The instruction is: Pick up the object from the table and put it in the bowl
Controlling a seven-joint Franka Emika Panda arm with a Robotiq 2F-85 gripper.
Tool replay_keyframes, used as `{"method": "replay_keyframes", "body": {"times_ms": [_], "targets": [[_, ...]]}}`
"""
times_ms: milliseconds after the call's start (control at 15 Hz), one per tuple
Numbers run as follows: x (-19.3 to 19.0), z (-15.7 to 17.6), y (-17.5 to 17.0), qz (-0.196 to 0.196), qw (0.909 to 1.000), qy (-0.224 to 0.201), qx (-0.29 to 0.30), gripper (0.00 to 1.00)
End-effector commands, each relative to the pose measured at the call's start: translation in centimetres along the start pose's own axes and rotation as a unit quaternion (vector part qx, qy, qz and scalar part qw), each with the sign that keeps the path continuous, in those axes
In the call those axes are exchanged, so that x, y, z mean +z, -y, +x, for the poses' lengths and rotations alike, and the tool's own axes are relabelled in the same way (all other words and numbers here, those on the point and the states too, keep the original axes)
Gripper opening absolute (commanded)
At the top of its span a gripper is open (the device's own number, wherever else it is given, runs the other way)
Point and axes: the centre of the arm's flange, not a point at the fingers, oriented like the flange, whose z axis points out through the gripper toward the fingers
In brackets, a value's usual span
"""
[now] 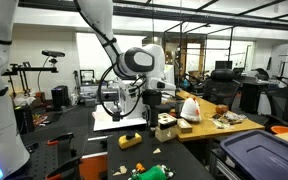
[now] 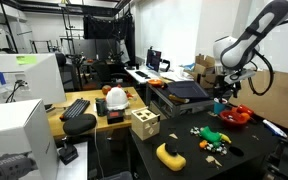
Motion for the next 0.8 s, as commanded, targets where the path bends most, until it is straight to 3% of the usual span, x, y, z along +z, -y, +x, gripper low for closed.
{"method": "replay_keyframes", "body": {"times_ms": [0,400,733], "targets": [[-4.6,-4.0,-1.3,0.064,0.9977,-0.002,-0.025,1.0],[-8.3,-6.6,-1.6,0.163,0.9833,-0.008,-0.08,1.0],[-10.6,-7.1,-2.5,0.21,0.9719,0.012,-0.106,1.0]]}}
